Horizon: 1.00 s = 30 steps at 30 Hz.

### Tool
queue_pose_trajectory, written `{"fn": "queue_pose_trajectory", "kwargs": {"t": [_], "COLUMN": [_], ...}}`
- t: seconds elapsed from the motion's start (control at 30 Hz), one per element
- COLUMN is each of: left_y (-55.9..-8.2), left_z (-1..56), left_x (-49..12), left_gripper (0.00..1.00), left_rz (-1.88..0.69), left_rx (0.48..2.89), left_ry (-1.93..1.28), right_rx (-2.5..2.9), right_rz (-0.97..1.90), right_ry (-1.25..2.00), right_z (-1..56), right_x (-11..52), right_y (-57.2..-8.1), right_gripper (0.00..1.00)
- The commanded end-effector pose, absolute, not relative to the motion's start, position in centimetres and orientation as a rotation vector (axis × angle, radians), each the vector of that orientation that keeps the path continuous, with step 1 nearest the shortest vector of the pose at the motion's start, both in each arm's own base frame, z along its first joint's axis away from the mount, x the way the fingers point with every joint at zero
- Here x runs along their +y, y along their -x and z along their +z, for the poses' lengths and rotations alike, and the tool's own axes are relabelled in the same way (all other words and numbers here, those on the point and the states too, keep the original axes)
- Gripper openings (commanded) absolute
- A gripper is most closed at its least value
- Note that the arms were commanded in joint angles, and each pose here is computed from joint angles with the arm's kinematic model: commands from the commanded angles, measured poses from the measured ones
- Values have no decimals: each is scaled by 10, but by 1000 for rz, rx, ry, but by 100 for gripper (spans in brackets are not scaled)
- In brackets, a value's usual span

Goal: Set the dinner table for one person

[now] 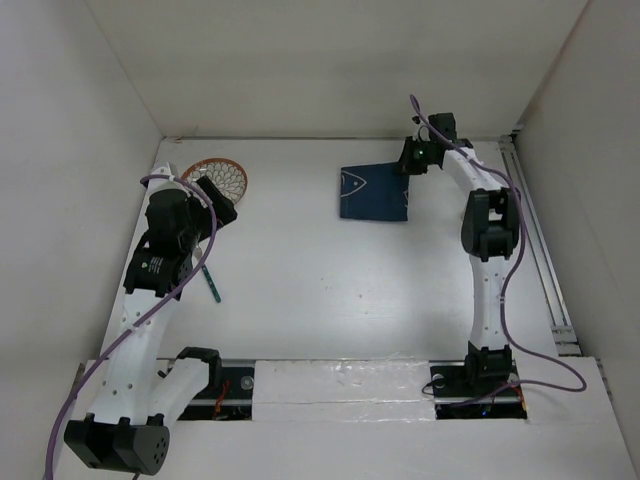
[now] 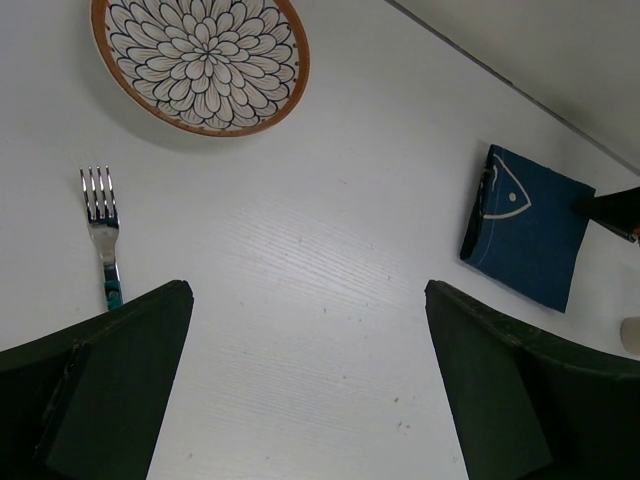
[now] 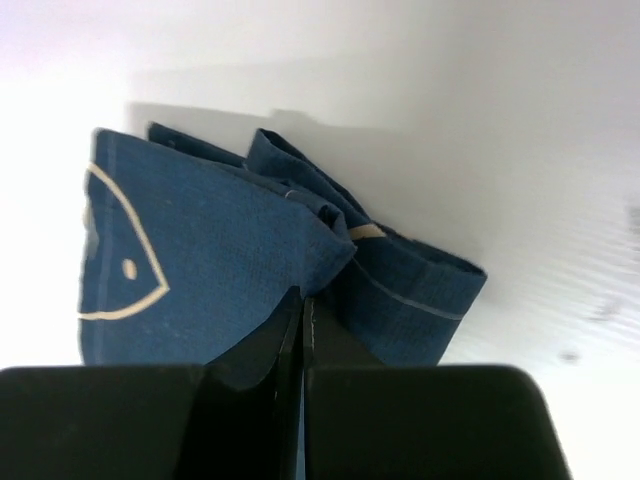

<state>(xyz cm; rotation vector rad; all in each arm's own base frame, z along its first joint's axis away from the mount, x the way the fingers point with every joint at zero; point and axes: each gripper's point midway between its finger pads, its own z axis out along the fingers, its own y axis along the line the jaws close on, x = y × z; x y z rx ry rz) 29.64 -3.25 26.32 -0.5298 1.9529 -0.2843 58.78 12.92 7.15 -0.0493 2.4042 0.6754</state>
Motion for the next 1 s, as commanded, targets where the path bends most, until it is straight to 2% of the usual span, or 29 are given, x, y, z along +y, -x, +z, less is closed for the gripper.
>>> {"fn": "queue_pose_trajectory", "kwargs": {"t": [0.0, 0.17, 0.3, 0.57, 0.67, 0.7, 0.77, 0.87, 0.9, 0.93, 0.97], "left_y": [-302, -300, -300, -302, -303, -304, -306, -307, -308, -308, -309], "left_z": [278, 281, 281, 278, 275, 277, 273, 270, 267, 267, 271], "left_x": [-33, -33, -33, -35, -38, -40, -43, -47, -47, -47, -47], "left_gripper": [100, 100, 100, 100, 100, 100, 100, 100, 100, 100, 100], "left_rz": [-300, -303, -303, -309, -320, -333, -343, -362, -359, -359, -362], "left_rx": [1900, 1891, 1891, 1904, 1919, 1914, 1930, 1946, 1957, 1957, 1948], "left_ry": [504, 503, 503, 499, 492, 484, 477, 465, 467, 467, 465], "right_rx": [2187, 2002, 1933, 1911, 1910, 1902, 1902, 1874, 1870, 1853, 1834], "right_rz": [756, 813, 881, 986, 1024, 1047, 1062, 1125, 1099, 1095, 1094], "right_ry": [163, 268, 365, 573, 674, 724, 772, 865, 861, 885, 854], "right_z": [153, 212, 238, 226, 213, 208, 196, 190, 190, 192, 202], "right_x": [162, 201, 232, 284, 299, 309, 309, 313, 311, 315, 309], "right_y": [-595, -572, -540, -448, -399, -379, -342, -278, -269, -252, -237], "right_gripper": [0, 0, 0, 9, 14, 25, 33, 62, 66, 88, 100]}}
